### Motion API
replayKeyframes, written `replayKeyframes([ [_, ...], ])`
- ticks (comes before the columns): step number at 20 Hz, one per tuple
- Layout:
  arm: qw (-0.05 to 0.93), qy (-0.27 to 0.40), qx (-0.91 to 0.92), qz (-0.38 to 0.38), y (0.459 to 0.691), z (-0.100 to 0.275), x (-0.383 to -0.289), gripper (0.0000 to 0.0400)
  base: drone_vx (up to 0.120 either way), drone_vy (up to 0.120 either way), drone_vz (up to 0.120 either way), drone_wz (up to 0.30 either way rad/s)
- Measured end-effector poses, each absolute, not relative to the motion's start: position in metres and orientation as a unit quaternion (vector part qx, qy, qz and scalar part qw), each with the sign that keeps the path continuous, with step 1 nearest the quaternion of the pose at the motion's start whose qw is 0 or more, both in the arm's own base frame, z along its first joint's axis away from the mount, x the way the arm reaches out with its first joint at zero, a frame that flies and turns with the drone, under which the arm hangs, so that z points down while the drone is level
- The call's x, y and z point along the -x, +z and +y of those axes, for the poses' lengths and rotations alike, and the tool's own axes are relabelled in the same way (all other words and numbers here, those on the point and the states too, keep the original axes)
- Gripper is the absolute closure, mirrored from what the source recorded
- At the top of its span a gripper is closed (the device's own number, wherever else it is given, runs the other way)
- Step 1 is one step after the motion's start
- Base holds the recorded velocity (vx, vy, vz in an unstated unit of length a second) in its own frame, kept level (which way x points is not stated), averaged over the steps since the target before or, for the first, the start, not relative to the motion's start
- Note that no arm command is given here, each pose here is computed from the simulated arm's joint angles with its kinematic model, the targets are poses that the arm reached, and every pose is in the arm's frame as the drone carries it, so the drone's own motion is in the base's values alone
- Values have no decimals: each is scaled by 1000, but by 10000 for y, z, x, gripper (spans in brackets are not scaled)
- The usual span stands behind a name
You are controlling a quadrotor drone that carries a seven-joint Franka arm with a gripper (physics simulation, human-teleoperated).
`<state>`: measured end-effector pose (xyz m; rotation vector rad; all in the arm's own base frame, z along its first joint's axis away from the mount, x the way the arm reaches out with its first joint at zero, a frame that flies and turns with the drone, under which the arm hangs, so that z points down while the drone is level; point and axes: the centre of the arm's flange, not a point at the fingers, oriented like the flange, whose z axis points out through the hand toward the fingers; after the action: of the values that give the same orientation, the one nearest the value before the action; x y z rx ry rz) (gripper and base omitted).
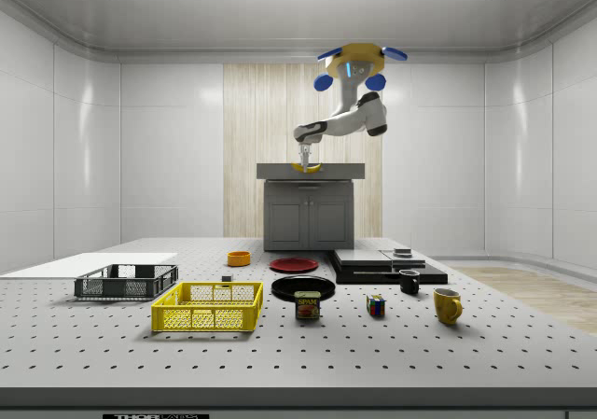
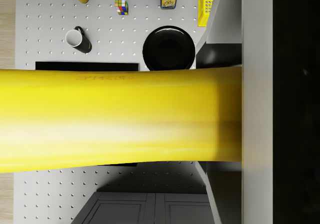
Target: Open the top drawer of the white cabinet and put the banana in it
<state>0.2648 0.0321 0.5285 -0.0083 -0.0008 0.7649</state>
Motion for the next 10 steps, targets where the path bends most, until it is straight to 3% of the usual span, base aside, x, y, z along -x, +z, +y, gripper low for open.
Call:
replayKeyframes([
  [2,928,373,4,0,5285,321,-2648,208,-120,-120,120,0],
  [6,928,373,4,0,5285,321,-2648,208,-120,-10,120,0],
  [10,928,373,4,0,5285,321,-2648,208,-120,-120,120,0],
])
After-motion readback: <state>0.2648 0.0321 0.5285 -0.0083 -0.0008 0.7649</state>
